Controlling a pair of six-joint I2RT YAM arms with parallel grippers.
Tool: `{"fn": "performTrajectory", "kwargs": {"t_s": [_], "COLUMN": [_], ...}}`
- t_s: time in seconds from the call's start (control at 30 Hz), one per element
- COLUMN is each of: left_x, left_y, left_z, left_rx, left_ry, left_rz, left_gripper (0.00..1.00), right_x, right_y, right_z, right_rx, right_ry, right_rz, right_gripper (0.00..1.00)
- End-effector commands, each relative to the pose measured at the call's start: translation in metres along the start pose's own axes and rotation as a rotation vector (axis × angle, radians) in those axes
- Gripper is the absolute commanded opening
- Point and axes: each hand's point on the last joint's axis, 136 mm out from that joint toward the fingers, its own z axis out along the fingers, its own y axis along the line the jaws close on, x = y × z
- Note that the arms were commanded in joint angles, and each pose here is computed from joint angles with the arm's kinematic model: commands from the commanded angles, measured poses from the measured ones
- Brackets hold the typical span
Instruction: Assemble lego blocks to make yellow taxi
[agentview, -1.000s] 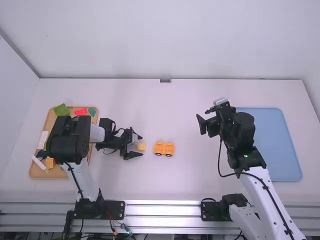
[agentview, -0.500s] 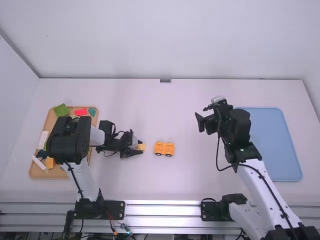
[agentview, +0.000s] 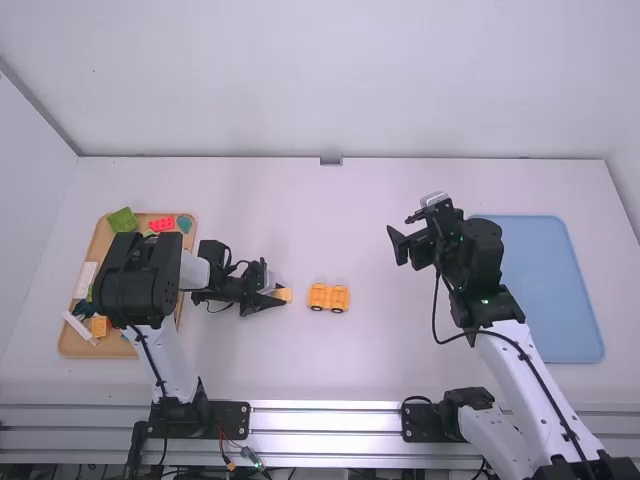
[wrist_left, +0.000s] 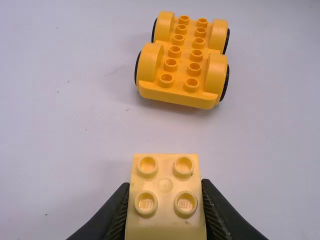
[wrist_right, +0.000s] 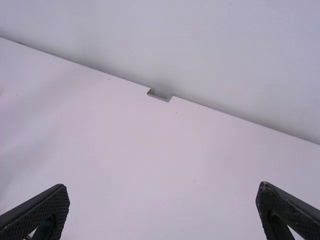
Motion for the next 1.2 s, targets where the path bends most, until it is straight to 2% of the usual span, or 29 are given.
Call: {"fn": "performTrajectory", "kwargs": {"t_s": [0.0,0.13,0.17,0.2,0.23,0.27,0.3,0.37,0.43,0.47,0.5,0.6,0.7,0.9,1.0,1.07,1.17], "left_x": [0.006,0.012,0.011,0.011,0.011,0.011,0.012,0.012,0.014,0.015,0.017,0.016,0.017,0.016,0.010,0.001,-0.011], "left_y": [-0.001,-0.002,-0.002,-0.003,-0.003,-0.003,-0.003,-0.004,-0.003,-0.004,-0.003,-0.005,-0.005,-0.001,0.002,0.004,0.007], "left_z": [0.000,0.000,0.000,0.001,0.001,0.001,0.001,0.001,0.001,0.001,0.001,0.001,0.001,0.001,-0.001,-0.006,-0.012], "left_rx": [0.004,0.001,0.000,0.000,0.000,-0.001,-0.003,-0.003,-0.005,-0.005,-0.007,-0.003,-0.003,-0.009,-0.001,0.009,0.021], "left_ry": [0.026,0.055,0.053,0.047,0.046,0.046,0.050,0.049,0.061,0.063,0.076,0.071,0.077,0.072,0.064,0.068,0.069], "left_rz": [-0.021,-0.024,-0.022,-0.019,-0.020,-0.017,-0.016,-0.014,-0.016,-0.017,-0.018,-0.025,-0.025,-0.013,-0.027,-0.046,-0.065], "left_gripper": [0.34,0.40,0.43,0.51,0.54,0.61,0.61,0.59,0.48,0.47,0.41,0.37,0.27,0.19,0.17,0.11,0.10], "right_x": [-0.019,-0.015,-0.014,-0.013,-0.012,-0.012,-0.013,-0.013,-0.014,-0.014,-0.014,-0.014,-0.014,-0.012,-0.009,-0.003,0.010], "right_y": [0.001,0.002,0.002,0.002,0.002,0.002,0.005,0.008,0.009,0.009,0.009,0.009,0.009,0.012,0.027,0.042,0.061], "right_z": [-0.007,-0.006,-0.006,-0.005,-0.005,-0.004,-0.004,-0.005,-0.005,-0.005,-0.005,-0.005,-0.005,-0.005,-0.006,-0.005,-0.003], "right_rx": [-0.006,-0.008,-0.009,-0.011,-0.011,-0.016,-0.030,-0.045,-0.053,-0.053,-0.054,-0.054,-0.055,-0.071,-0.153,-0.253,-0.378], "right_ry": [-0.045,-0.030,-0.026,-0.022,-0.021,-0.020,-0.024,-0.027,-0.030,-0.030,-0.029,-0.029,-0.029,-0.022,-0.019,-0.017,-0.010], "right_rz": [-0.008,-0.003,-0.001,0.000,0.000,0.000,-0.001,-0.004,-0.004,-0.004,-0.004,-0.003,0.000,-0.001,-0.037,-0.125,-0.216], "right_gripper": [0.99,0.99,0.99,0.99,0.99,0.99,0.99,0.99,0.99,0.99,0.99,0.99,0.99,0.99,0.99,0.99,0.99]}}
